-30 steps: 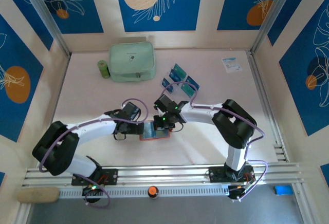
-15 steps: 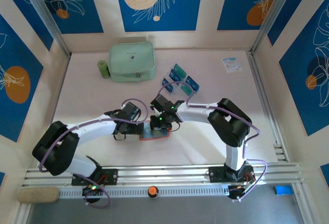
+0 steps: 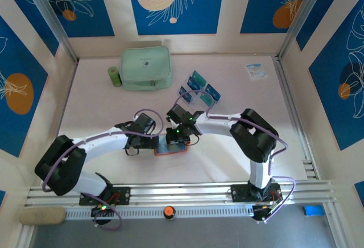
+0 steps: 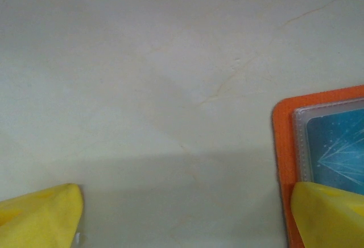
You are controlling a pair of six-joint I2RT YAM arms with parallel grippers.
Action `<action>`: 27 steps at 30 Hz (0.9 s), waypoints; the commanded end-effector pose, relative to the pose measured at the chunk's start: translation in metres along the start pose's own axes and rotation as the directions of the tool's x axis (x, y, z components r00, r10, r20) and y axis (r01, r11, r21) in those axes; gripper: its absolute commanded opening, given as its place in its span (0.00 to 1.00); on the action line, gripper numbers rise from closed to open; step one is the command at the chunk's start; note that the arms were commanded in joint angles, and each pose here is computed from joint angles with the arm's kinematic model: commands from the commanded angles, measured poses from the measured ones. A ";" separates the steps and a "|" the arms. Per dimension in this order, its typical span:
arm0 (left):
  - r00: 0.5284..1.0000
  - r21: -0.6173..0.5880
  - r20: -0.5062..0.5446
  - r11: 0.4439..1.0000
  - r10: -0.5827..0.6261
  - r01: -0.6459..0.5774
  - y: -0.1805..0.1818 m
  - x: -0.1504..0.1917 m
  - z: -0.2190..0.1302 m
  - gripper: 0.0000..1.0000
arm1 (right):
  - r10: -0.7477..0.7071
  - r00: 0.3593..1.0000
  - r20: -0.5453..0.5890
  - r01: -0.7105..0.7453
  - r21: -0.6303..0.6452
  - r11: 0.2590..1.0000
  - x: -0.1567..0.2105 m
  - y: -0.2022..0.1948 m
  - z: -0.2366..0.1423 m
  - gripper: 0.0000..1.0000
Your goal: Put the credit cards into the card holder
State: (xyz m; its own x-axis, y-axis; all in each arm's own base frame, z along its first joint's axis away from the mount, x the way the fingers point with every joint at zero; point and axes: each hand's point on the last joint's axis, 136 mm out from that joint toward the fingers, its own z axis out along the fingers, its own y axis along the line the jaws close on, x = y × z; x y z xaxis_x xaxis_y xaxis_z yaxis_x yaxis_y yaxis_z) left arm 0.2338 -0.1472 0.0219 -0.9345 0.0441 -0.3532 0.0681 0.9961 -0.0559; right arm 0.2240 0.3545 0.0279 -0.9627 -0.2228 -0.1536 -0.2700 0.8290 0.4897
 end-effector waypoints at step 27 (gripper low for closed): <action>0.999 -0.058 0.003 0.998 -0.035 0.035 0.010 0.001 -0.003 0.95 | -0.004 1.000 -0.020 0.003 -0.027 1.000 0.005 0.011 0.001 0.00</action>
State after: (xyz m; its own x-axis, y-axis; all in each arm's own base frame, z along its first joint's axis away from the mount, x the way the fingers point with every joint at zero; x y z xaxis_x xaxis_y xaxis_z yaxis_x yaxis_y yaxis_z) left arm 0.2346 -0.1399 0.0281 -0.9325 0.0127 -0.3608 0.0257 0.9992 -0.0314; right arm 0.2186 0.3517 0.0276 -0.9627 -0.2259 -0.1490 -0.2703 0.8305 0.4871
